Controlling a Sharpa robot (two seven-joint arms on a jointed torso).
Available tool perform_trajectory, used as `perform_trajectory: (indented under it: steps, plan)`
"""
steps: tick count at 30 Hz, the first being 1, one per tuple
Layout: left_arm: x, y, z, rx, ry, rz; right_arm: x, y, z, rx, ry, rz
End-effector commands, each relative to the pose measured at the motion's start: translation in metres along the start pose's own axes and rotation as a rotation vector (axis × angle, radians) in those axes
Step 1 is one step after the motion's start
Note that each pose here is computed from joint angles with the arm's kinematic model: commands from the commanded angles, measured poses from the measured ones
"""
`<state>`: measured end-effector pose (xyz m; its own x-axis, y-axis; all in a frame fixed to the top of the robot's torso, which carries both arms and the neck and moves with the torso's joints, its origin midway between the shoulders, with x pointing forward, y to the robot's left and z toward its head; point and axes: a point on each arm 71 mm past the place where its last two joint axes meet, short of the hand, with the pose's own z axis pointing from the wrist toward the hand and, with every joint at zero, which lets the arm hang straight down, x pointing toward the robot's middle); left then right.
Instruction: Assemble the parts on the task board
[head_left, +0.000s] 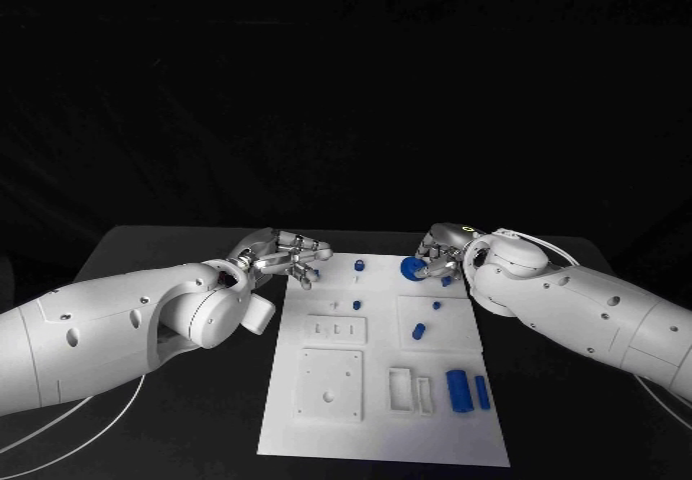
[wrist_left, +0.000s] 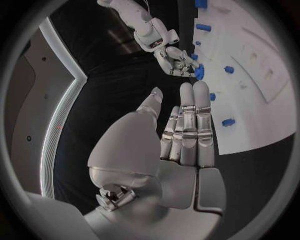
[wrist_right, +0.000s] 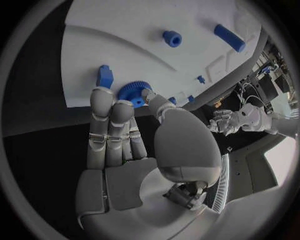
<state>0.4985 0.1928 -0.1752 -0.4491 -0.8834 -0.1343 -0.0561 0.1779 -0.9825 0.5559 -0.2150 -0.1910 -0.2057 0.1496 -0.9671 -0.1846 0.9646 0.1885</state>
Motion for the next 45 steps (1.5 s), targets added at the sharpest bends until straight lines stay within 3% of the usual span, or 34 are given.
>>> perform_trajectory:
  steps: [1,8,20,45]
  plan:
    - [0.0025,-0.0009,0.0006,0.005,0.02,0.004,0.009,0.001,-0.001,-0.007,0.061,0.003]
    - [0.0024,-0.0008,0.0008,0.004,0.02,0.005,0.008,0.002,-0.001,-0.004,0.056,-0.004]
    - [0.0034,-0.0003,0.0017,0.002,0.023,0.005,0.005,0.01,-0.001,0.003,-0.018,-0.083]
    - [0.0039,-0.0004,0.0023,0.006,0.017,0.006,0.009,0.021,0.0,0.013,-0.052,-0.1]
